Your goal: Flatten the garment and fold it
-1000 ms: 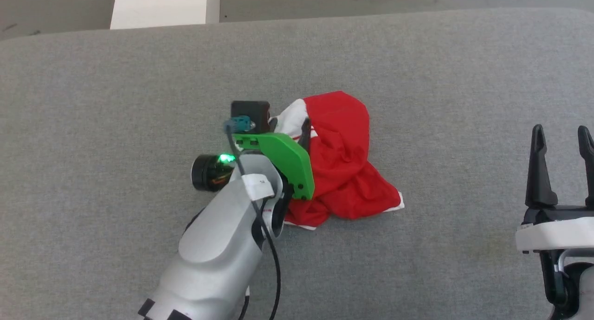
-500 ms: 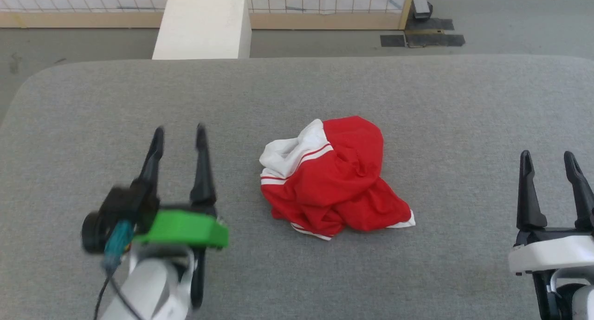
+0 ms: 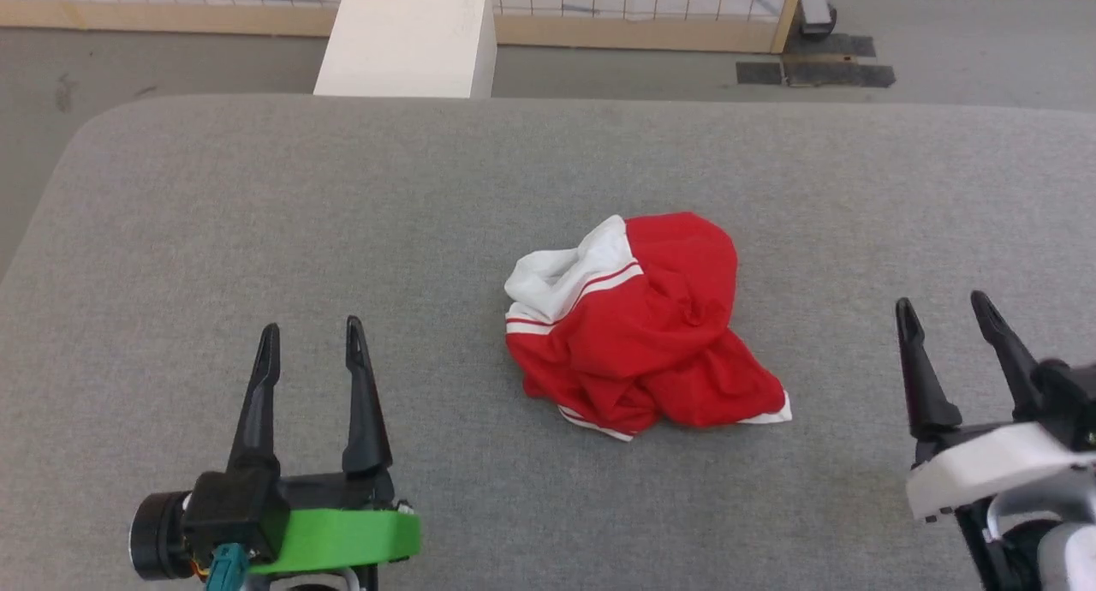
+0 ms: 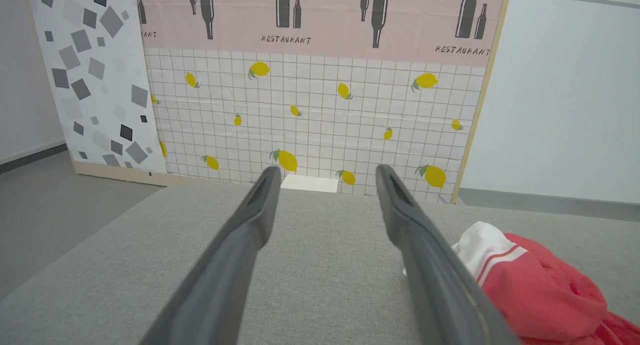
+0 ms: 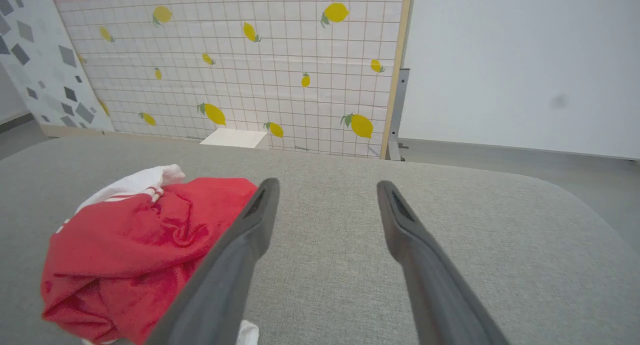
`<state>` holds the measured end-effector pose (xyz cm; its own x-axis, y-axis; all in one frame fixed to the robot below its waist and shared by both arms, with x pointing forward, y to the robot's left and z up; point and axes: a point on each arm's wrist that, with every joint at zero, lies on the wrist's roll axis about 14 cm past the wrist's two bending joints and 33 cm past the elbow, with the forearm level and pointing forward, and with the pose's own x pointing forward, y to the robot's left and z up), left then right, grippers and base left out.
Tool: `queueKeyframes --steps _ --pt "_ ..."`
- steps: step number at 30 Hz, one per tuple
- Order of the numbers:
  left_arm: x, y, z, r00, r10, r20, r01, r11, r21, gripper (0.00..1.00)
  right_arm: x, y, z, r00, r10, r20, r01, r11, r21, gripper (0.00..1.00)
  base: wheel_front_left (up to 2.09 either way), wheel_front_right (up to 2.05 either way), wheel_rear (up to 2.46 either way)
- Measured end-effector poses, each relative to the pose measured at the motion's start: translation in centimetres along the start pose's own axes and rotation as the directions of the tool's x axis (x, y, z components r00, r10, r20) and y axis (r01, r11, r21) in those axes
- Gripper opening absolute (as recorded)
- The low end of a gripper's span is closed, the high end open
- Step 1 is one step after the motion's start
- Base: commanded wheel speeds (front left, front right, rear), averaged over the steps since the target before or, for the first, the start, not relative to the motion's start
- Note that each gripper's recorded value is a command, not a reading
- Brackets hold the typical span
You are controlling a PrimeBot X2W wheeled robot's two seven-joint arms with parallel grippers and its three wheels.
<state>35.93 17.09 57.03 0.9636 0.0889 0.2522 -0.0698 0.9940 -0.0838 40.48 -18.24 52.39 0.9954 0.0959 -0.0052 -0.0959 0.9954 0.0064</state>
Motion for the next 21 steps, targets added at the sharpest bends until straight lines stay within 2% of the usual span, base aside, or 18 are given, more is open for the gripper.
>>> queueKeyframes --steps 4,8,12,20,21 --pt "0.5 -0.2 -0.6 1.000 -0.002 -0.011 0.002 1.000 -0.019 1.00 1.3 0.6 -1.1 0.987 0.100 -0.124 -0.104 0.994 -0.030 1.00 0.00 0.00 0.00" --pt "1.1 -0.3 -1.6 1.000 0.000 -0.031 -0.001 0.999 -0.033 1.00 1.7 1.6 -3.6 0.932 0.208 -0.297 -0.231 0.972 -0.046 1.00 0.00 0.00 0.00" --pt "1.4 -0.3 -3.0 0.998 0.004 -0.066 -0.007 0.999 -0.040 1.00 1.1 2.9 -6.9 0.837 0.299 -0.458 -0.357 0.933 -0.045 1.00 0.00 0.00 0.00" --pt "1.6 0.5 -4.5 0.994 0.021 -0.103 -0.024 1.000 -0.021 1.00 0.1 6.5 -12.1 0.667 0.422 -0.614 -0.519 0.855 0.024 1.00 0.00 0.00 0.00" --pt "1.8 0.8 -4.9 0.993 0.027 -0.111 -0.028 1.000 -0.008 1.00 0.1 7.7 -13.8 0.619 0.451 -0.642 -0.565 0.825 0.035 1.00 0.00 0.00 0.00"
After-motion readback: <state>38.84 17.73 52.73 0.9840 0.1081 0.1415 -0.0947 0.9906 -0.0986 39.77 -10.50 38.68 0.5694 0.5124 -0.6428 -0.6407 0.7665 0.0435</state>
